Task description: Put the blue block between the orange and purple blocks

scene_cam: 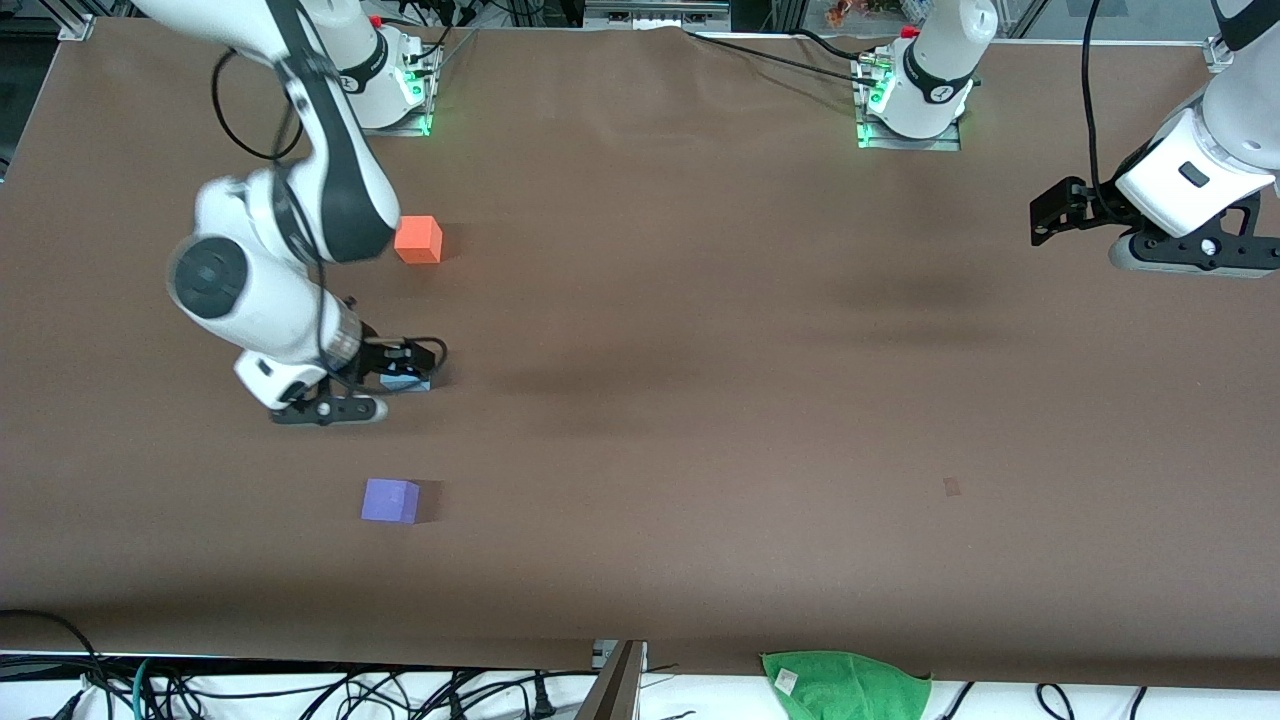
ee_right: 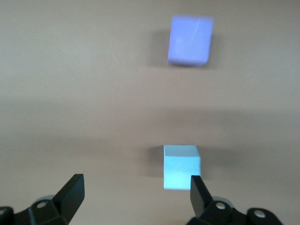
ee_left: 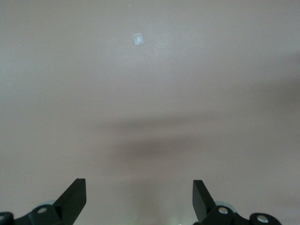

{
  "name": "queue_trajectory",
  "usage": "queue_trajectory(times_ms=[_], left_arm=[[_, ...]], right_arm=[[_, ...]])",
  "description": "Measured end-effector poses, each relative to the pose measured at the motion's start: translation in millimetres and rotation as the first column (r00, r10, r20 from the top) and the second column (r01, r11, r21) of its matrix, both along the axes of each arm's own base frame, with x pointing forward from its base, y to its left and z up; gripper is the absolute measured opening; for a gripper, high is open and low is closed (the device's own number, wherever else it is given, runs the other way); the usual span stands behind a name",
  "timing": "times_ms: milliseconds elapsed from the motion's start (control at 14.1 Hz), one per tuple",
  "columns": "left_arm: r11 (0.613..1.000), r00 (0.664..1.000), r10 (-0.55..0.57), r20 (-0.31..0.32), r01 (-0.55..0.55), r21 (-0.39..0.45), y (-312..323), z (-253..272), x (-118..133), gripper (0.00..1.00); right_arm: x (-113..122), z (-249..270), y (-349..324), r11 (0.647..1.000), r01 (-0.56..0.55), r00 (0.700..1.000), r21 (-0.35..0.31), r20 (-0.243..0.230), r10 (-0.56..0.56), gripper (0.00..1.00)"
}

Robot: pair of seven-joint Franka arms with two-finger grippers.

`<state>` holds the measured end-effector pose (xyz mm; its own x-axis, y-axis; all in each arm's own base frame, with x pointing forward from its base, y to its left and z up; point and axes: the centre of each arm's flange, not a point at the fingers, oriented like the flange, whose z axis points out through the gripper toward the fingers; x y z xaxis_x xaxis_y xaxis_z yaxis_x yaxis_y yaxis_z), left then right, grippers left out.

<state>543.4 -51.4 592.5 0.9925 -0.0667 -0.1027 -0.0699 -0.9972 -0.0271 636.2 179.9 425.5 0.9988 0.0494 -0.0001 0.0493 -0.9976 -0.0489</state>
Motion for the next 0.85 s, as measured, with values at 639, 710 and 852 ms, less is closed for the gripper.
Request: queue_trajectory(times_ms=[639, 710, 852], left_arm=[[1.0, 1.0, -0.006, 0.0, 0.006, 0.0, -3.3, 0.0, -0.4, 1.0], [1.0, 1.0, -0.006, 0.0, 0.006, 0.0, -3.2, 0.0, -0.3, 1.0], [1.0, 1.0, -0.002, 0.0, 0.002, 0.0, -1.2, 0.0, -0.2, 1.0]], right_arm=[[-79.3, 206.8, -145.0, 1.0, 0.015, 0.999, 0.004, -0.04, -0.014, 1.0], [-84.6, 208.8, -155.9, 1.0, 0.019, 0.999, 0.005, -0.049, -0.018, 1.0], [-83.1, 201.3, -161.0, 1.0, 0.018, 0.998, -0.021, -0.064, -0.019, 1.0]])
